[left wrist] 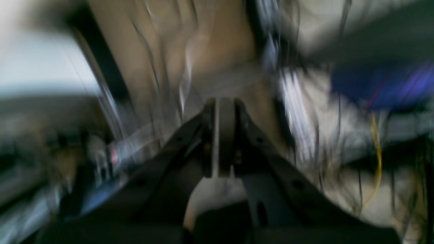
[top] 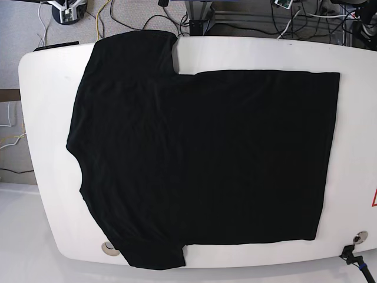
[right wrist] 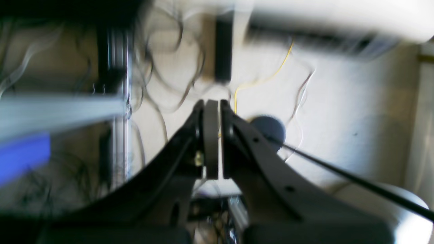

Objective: Fold the T-shirt properly
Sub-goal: 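Move both grippers down toward the shirt's shoulder corners, then grasp the black shirt's shoulder edges with left and right grippers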

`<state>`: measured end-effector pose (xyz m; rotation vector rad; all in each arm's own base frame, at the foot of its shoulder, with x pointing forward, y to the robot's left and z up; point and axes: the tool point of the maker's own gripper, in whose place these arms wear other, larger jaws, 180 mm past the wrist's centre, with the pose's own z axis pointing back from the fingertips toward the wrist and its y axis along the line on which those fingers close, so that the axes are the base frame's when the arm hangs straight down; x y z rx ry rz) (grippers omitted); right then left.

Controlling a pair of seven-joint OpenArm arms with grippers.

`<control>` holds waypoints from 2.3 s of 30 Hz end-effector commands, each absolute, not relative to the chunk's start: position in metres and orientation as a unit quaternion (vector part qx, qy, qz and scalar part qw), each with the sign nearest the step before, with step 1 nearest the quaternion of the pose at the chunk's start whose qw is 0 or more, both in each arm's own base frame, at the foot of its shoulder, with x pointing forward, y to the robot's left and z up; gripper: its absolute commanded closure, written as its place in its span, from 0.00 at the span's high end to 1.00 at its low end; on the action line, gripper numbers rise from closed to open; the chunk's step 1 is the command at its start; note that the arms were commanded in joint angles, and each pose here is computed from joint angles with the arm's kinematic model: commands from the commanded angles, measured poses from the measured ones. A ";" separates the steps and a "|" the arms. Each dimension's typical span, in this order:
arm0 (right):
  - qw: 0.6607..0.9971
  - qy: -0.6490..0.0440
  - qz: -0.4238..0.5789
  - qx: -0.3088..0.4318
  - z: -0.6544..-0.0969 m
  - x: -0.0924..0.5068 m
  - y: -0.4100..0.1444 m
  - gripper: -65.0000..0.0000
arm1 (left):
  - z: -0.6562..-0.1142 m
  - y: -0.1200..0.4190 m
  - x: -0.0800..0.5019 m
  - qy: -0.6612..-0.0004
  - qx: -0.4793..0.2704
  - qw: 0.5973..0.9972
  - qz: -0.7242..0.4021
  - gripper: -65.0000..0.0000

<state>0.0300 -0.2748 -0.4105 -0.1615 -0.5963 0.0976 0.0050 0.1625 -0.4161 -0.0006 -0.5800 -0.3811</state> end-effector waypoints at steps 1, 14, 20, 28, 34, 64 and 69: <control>0.937 -0.340 0.030 -0.071 -0.382 0.059 -0.275 0.00 | -0.392 0.163 0.023 -0.310 0.008 0.931 -0.193 0.00; 0.893 -0.448 -0.031 -0.035 -0.336 0.126 -0.281 0.03 | -0.330 0.171 0.109 -0.446 0.029 0.876 -0.183 0.00; 0.896 -0.439 -0.056 -0.025 -0.340 0.135 -0.285 0.18 | -0.324 0.178 0.125 -0.464 0.045 0.864 -0.191 0.05; 0.898 -0.417 -0.126 0.055 -0.353 0.147 -0.282 0.30 | -0.314 0.186 0.142 -0.487 0.055 0.850 -0.196 0.32; 0.903 -0.377 -0.181 0.097 -0.377 0.138 -0.283 0.31 | -0.317 0.193 0.146 -0.478 0.059 0.856 -0.187 0.39; 0.903 -0.299 -0.237 0.198 -0.428 0.126 -0.254 0.31 | -0.311 0.213 0.157 -0.484 0.094 0.853 -0.172 0.39; 0.903 -0.298 -0.236 0.201 -0.430 0.125 -0.252 0.31 | -0.305 0.241 0.159 -0.482 0.132 0.851 -0.162 0.41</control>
